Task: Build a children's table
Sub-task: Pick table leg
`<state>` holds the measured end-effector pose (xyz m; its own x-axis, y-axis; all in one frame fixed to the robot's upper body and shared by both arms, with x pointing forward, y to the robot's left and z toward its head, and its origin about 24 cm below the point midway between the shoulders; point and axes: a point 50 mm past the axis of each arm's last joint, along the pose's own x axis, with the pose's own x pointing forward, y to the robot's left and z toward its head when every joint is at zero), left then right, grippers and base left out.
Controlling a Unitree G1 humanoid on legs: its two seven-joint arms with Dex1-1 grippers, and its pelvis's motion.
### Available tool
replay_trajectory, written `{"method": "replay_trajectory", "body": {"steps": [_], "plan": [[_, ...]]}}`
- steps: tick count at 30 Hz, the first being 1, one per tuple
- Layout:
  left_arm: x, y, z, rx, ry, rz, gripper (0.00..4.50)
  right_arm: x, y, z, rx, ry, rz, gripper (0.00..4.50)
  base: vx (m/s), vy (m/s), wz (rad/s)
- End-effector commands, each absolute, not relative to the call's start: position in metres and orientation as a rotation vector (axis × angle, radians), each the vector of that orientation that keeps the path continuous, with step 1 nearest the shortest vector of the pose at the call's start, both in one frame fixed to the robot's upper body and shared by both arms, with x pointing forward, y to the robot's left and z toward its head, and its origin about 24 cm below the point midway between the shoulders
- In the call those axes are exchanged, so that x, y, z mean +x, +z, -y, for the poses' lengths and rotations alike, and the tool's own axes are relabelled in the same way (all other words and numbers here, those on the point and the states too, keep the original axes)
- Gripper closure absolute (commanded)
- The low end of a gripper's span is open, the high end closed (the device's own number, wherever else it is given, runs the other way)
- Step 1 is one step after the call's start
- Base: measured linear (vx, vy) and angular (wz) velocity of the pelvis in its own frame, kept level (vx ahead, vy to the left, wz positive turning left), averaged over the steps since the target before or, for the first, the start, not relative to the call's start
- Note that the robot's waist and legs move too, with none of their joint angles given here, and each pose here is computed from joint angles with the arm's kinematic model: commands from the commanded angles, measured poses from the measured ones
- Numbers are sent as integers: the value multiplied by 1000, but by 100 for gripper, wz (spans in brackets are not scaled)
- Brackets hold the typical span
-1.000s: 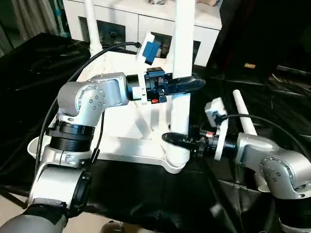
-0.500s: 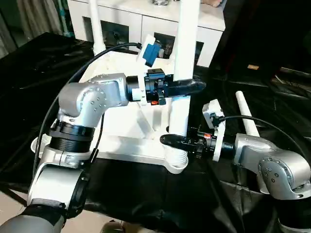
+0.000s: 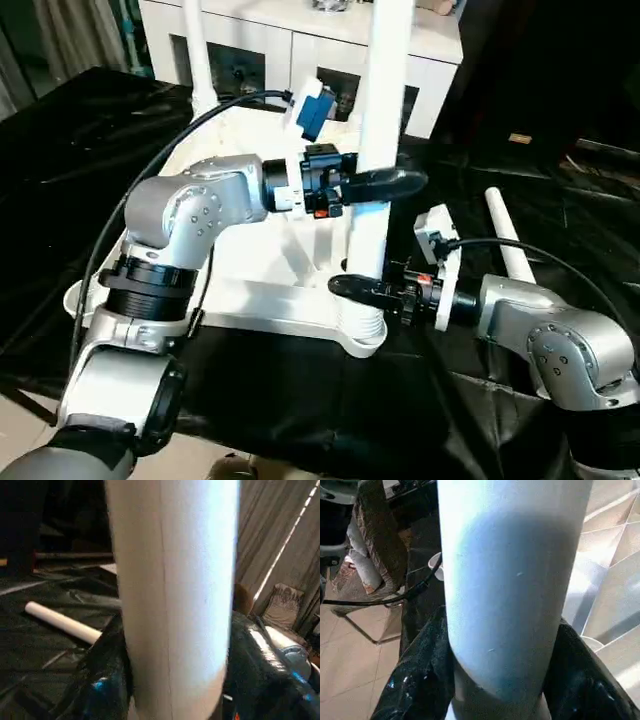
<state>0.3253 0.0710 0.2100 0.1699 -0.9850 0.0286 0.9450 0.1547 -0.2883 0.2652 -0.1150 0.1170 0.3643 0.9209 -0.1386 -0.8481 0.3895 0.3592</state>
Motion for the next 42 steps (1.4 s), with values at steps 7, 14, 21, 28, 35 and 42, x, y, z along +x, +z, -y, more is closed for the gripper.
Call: {"method": "replay_trajectory", "body": {"steps": [7,14,21,28,35,42], "plan": [[332,227,-69,-276,-1362,-115,266,272,127,122,209,1104,-291,261,0,0,0],[330,234,-69,-252,-1403,-96,269,274,134,121,163,1093,-239,261,0,0,0],[325,239,-66,-211,-1457,-83,269,278,138,121,125,1100,-210,189,0,0,0],[322,237,-64,-159,-1506,-89,270,280,142,123,112,1128,-223,156,0,0,0],[320,236,-64,-137,-1530,-93,270,279,139,123,152,1174,-281,156,0,0,0],[320,235,-64,-127,-1536,-95,270,279,134,122,190,1192,-317,204,0,0,0]]}}
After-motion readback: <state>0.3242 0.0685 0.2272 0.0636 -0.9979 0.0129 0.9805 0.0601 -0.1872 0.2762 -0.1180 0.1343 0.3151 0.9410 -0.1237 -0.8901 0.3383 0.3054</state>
